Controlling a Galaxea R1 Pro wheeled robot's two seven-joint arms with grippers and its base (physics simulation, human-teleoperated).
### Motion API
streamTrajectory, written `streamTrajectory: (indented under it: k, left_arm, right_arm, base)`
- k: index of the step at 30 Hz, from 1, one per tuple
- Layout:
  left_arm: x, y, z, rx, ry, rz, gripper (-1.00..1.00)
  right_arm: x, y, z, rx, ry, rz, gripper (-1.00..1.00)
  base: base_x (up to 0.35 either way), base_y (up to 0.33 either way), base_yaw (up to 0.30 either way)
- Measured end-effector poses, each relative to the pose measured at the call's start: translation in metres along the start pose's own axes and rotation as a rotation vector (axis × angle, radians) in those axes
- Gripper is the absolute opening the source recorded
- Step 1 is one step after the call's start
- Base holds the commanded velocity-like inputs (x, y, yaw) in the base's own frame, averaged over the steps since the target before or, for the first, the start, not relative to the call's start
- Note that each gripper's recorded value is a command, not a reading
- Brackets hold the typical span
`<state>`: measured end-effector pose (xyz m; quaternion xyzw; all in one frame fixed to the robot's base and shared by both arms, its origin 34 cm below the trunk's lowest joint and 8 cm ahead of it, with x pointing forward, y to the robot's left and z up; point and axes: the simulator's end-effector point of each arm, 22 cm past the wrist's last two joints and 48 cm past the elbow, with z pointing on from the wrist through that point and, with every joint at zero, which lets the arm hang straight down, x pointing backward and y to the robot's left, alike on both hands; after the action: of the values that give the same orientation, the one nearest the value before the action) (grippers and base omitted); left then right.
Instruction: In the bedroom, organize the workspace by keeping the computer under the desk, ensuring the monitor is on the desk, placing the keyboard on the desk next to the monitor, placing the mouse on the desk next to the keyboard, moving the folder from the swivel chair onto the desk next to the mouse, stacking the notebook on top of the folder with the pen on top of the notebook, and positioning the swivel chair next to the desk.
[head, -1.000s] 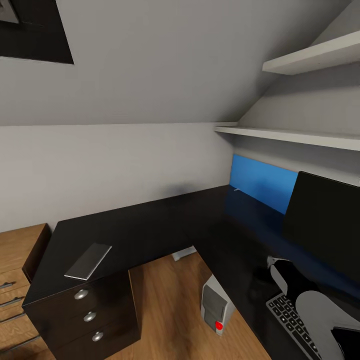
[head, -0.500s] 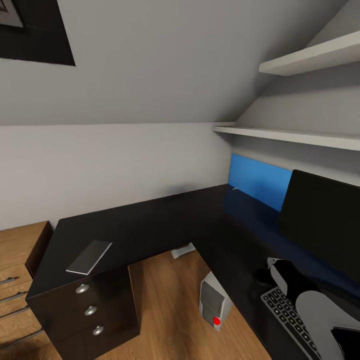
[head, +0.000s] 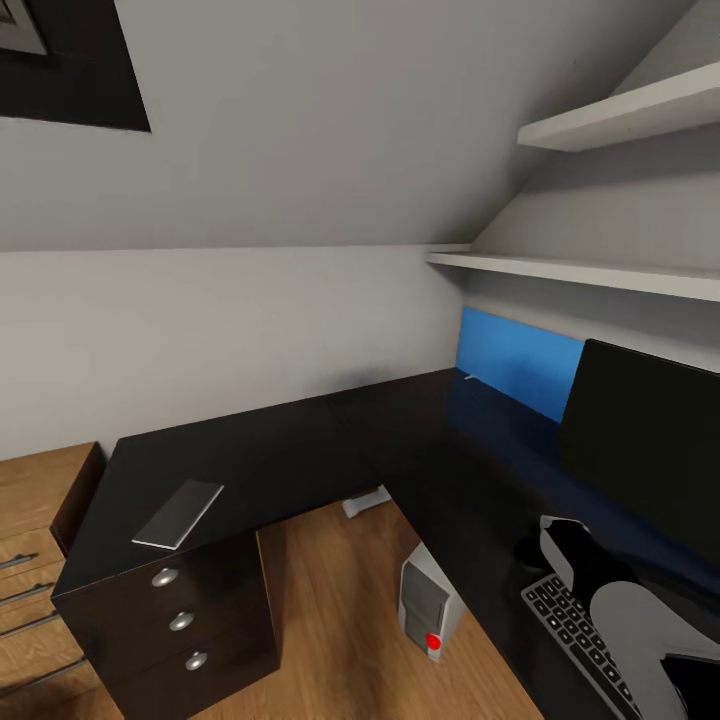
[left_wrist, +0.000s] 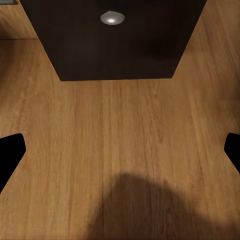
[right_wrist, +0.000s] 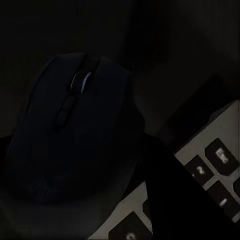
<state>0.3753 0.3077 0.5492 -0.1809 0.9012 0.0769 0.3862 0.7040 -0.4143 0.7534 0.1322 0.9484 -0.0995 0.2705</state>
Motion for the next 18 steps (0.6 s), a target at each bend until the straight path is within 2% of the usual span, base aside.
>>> streamTrajectory:
  k: [18]
  left_arm:
    - [0.0,0.0,0.0,0.0,0.0,0.0,1.0]
  right_arm:
    - [-0.0008,0.0005,-0.0001,-0.001,-0.003,0.002,-1.0]
  base:
    - [0.005,0.0,0.0]
